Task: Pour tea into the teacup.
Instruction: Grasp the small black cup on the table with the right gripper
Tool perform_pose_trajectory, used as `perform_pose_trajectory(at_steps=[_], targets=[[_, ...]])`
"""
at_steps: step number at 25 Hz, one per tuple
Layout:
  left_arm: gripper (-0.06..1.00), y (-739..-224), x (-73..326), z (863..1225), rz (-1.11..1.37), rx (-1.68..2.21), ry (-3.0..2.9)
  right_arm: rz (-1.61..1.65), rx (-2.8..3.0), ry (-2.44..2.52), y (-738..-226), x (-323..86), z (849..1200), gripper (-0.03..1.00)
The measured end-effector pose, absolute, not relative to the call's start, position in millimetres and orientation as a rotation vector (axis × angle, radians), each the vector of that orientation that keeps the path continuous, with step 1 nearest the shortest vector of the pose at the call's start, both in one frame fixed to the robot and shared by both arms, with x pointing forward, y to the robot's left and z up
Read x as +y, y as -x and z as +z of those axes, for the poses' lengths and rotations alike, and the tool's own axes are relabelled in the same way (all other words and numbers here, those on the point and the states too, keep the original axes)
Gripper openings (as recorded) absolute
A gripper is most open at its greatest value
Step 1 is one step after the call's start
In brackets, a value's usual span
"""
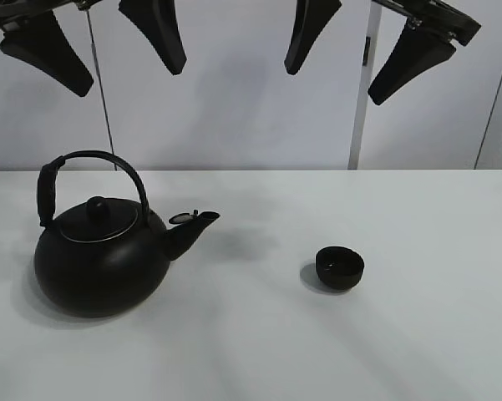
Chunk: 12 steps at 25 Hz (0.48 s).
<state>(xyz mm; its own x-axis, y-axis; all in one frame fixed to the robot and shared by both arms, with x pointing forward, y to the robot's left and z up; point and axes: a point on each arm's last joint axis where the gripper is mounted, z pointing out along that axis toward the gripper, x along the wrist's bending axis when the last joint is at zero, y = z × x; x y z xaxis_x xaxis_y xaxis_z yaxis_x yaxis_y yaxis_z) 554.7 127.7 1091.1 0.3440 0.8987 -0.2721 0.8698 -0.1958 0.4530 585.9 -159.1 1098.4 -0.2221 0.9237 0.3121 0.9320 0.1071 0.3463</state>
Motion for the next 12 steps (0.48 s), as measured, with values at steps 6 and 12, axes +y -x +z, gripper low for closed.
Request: perform_pose_trajectory(at_steps=[6,12], targets=[[0.69,-555,128,1091,0.071,1.539,-2.079,-0.741,-2.356,1.921,-585,-159,1098,0.61],[0.69,-555,128,1091,0.071,1.539,-2.079,-0.47,-2.587,1.906,-582,-174,1074,0.61]])
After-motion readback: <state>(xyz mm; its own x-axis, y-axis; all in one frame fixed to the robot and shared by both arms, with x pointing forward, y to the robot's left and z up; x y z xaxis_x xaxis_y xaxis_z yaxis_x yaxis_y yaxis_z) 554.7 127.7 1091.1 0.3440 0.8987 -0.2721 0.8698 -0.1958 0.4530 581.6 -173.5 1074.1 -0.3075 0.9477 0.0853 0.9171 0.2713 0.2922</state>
